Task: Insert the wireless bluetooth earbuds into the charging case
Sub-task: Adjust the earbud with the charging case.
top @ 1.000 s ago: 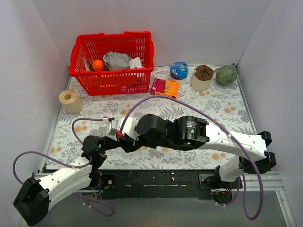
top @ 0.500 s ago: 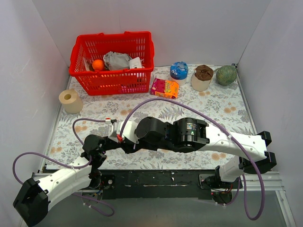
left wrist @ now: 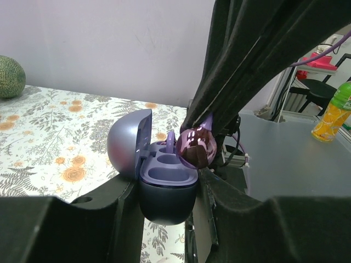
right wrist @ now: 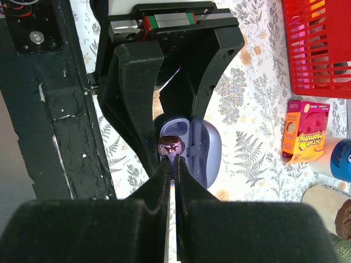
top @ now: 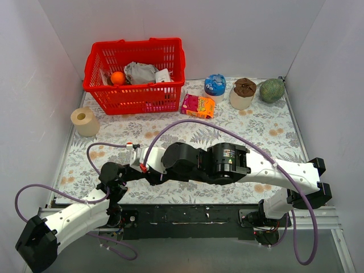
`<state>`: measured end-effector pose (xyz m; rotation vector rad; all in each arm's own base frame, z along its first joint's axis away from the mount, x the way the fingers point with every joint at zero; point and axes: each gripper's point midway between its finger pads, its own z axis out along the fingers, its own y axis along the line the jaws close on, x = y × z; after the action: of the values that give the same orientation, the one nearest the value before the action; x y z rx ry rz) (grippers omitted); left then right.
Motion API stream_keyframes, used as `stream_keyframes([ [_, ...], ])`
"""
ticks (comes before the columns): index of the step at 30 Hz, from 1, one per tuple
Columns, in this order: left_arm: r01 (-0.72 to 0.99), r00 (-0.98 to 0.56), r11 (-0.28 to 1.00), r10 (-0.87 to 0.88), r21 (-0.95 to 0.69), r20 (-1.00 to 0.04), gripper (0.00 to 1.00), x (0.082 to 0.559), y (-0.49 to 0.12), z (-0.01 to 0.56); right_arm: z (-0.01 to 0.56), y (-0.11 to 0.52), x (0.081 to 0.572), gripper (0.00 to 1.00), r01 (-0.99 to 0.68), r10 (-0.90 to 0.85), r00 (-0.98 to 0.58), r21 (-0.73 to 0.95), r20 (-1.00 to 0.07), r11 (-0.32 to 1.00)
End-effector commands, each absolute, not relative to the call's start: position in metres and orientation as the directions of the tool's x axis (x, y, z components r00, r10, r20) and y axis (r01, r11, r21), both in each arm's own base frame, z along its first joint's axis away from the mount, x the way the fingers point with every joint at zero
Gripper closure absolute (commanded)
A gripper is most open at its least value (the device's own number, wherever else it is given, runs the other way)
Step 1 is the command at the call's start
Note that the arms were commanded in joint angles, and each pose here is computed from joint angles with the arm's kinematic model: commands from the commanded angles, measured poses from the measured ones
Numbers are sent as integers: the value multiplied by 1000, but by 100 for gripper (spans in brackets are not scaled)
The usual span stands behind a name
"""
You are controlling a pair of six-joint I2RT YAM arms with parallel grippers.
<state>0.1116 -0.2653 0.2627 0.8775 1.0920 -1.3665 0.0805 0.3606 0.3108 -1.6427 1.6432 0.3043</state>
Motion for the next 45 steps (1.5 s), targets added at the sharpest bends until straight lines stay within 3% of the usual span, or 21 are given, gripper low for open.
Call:
stream_keyframes([
  [1, 997, -50, 39, -331, -67, -942, 100, 108, -264, 283, 308, 361, 82, 99, -919, -747, 148, -368, -648, 138],
  [45, 997, -48, 40, -348, -66, -936, 100, 105, -266, 289, 317, 382, 83, 99, -920, -716, 121, -349, -688, 179],
])
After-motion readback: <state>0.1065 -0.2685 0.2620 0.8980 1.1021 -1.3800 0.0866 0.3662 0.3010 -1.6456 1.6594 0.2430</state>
